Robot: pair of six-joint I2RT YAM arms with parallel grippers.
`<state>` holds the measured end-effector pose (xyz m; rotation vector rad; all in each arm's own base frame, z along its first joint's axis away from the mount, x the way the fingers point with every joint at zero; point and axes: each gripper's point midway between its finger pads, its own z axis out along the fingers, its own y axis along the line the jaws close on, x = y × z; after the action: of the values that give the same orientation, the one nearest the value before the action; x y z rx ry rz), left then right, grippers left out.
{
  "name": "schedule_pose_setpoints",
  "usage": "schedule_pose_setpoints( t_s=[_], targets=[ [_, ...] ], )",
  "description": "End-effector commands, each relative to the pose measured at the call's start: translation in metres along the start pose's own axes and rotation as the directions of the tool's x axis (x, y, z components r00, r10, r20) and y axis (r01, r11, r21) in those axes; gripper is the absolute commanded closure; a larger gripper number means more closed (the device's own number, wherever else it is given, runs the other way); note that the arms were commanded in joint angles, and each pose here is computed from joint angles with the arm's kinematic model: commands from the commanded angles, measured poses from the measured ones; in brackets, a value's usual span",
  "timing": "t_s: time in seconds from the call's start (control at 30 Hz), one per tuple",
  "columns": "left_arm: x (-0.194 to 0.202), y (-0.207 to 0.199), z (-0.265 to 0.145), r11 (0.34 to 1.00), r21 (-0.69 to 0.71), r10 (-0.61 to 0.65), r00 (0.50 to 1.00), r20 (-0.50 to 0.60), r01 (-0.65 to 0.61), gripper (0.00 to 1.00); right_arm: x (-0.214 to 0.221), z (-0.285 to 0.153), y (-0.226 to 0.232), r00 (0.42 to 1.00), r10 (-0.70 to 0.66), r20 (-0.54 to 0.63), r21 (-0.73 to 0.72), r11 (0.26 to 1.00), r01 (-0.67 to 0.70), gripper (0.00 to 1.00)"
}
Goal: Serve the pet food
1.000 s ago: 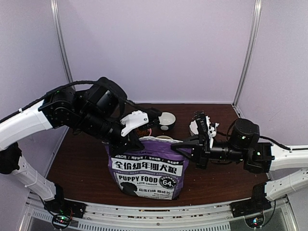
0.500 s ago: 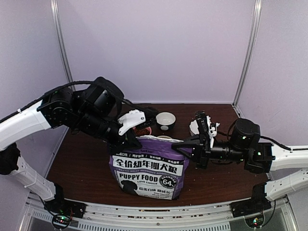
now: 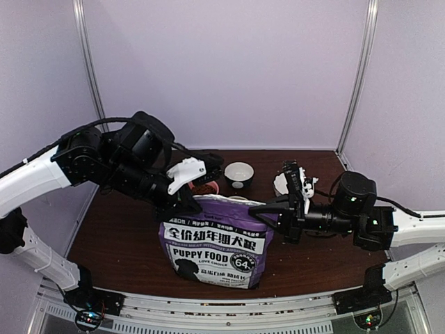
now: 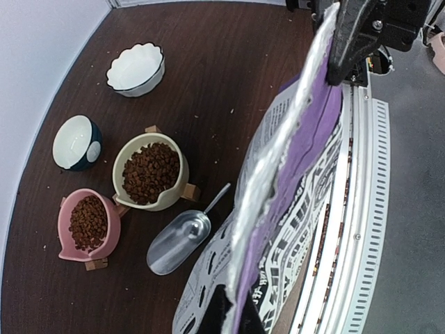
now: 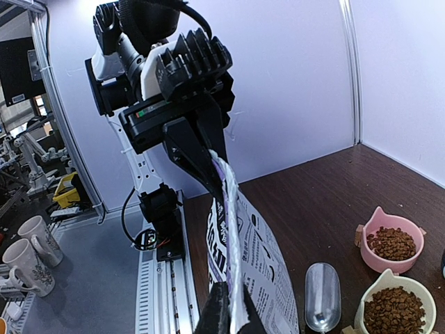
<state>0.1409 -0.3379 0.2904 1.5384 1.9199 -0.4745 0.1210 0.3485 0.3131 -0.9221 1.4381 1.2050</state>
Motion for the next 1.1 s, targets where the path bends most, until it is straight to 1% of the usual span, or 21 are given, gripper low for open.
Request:
schedule_pose_setpoints(
  t_s=[0.0,0.07,0.1,0.13,0.23,0.27,0.33,0.37,0.53,0.6,0.7,0.73,0.77,0.8,0.93,1.07],
  targets=[
    [0.044,0.033,-0.009,0.989,-0.145,-0.048,0.988,-0.146,0.027,1.00,-0.021,-0.012,0.005,0.997,-0.018,0.074,-0.006,1.000,0.018,1.00],
    [0.044,0.035,-0.010,0.988,-0.152,-0.052,0.988,-0.145,0.029,1.00,-0.021,-0.012,0.005,0.997,-0.018,0.073,-0.006,1.000,0.018,1.00],
    [0.045,0.036,-0.010,0.987,-0.157,-0.055,0.987,-0.148,0.032,0.98,-0.022,-0.012,0.005,0.997,-0.017,0.074,-0.007,1.000,0.018,1.00],
    [0.046,0.037,-0.010,0.986,-0.162,-0.057,0.987,-0.148,0.033,0.92,-0.022,-0.012,0.005,0.997,-0.018,0.075,-0.007,1.000,0.019,1.00],
    [0.048,0.039,-0.010,0.985,-0.168,-0.062,0.987,-0.151,0.036,0.88,-0.021,-0.012,0.005,0.997,-0.019,0.074,-0.006,1.000,0.019,1.00],
    [0.048,0.040,-0.010,0.985,-0.168,-0.062,0.986,-0.153,0.036,0.89,-0.021,-0.012,0.005,0.997,-0.019,0.073,-0.005,1.000,0.019,1.00],
    [0.049,0.040,-0.010,0.985,-0.167,-0.061,0.986,-0.154,0.035,0.99,-0.021,-0.012,0.004,0.997,-0.019,0.073,-0.004,1.000,0.020,1.00],
    [0.049,0.040,-0.010,0.985,-0.167,-0.060,0.986,-0.155,0.034,1.00,-0.021,-0.012,0.004,0.997,-0.019,0.074,-0.003,1.000,0.020,1.00],
    [0.053,0.045,-0.012,0.983,-0.180,-0.072,0.985,-0.157,0.043,1.00,-0.020,-0.012,0.003,0.997,-0.019,0.072,0.001,1.000,0.019,1.00],
    [0.055,0.047,-0.012,0.982,-0.186,-0.076,0.984,-0.159,0.046,0.93,-0.021,-0.012,0.003,0.997,-0.019,0.072,0.000,1.000,0.019,1.00],
    [0.056,0.049,-0.014,0.980,-0.192,-0.082,0.984,-0.157,0.052,0.89,-0.020,-0.012,0.003,0.997,-0.019,0.070,0.001,1.000,0.019,1.00],
    [0.056,0.049,-0.014,0.980,-0.193,-0.082,0.984,-0.157,0.051,0.90,-0.020,-0.012,0.003,0.997,-0.020,0.070,0.001,1.000,0.020,1.00],
    [0.057,0.050,-0.014,0.979,-0.195,-0.083,0.984,-0.158,0.051,0.93,-0.020,-0.012,0.003,0.997,-0.020,0.070,0.001,1.000,0.020,1.00],
    [0.058,0.050,-0.014,0.980,-0.194,-0.084,0.984,-0.158,0.053,1.00,-0.020,-0.012,0.003,0.997,-0.021,0.071,0.001,1.000,0.021,1.00],
    [0.061,0.051,-0.015,0.979,-0.197,-0.091,0.983,-0.160,0.058,1.00,-0.020,-0.012,0.002,0.997,-0.020,0.071,0.002,1.000,0.020,1.00],
    [0.063,0.055,-0.017,0.975,-0.210,-0.102,0.982,-0.159,0.067,0.92,-0.021,-0.012,0.002,0.997,-0.020,0.072,0.003,1.000,0.020,1.00]
  ],
)
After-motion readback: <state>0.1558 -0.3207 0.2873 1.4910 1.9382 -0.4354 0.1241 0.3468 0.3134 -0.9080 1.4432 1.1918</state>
